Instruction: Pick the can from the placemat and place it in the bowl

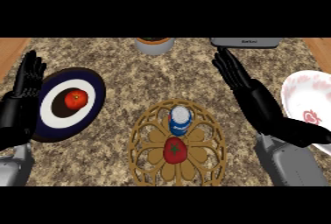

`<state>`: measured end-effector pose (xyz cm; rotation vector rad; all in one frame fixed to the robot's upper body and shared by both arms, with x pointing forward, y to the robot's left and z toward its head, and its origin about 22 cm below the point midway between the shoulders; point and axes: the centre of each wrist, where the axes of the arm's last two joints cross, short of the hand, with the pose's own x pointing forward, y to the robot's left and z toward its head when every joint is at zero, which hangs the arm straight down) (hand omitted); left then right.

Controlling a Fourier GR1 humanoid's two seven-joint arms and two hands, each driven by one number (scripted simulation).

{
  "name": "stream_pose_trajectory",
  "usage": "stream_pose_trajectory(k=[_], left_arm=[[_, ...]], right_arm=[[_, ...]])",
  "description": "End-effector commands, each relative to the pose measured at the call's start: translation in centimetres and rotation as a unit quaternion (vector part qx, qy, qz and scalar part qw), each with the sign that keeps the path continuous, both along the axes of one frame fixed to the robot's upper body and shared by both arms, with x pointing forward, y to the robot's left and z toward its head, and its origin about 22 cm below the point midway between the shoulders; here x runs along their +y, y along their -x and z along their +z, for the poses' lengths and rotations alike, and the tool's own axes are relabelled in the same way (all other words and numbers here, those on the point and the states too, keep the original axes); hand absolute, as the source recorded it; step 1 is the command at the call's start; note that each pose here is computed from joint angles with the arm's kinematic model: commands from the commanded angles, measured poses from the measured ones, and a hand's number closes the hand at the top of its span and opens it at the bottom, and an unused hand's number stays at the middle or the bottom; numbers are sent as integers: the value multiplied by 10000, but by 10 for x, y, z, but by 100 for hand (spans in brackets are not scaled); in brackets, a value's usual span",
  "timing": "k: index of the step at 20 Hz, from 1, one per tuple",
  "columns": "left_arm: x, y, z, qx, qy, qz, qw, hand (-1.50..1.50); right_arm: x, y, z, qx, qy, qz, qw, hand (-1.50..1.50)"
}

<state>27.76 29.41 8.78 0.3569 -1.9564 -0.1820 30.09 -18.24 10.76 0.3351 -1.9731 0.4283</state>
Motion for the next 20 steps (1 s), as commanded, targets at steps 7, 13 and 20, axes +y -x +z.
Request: stream_pose_trajectory(k=[7, 13, 20], left_arm=[[-12, 5, -24, 961, 1277, -348, 9865, 0], [-7, 5, -25, 1293, 1970, -703, 9693, 0], [-1, 9, -26, 1373, 2037, -758, 9664, 0]], right_arm=[[-45, -16, -38, 1503, 2491, -2416, 9257, -150], [18, -19, -48, 1823, 1436, -4215, 8767, -150], [23, -54, 22, 2070, 3461, -3934, 8262, -150]])
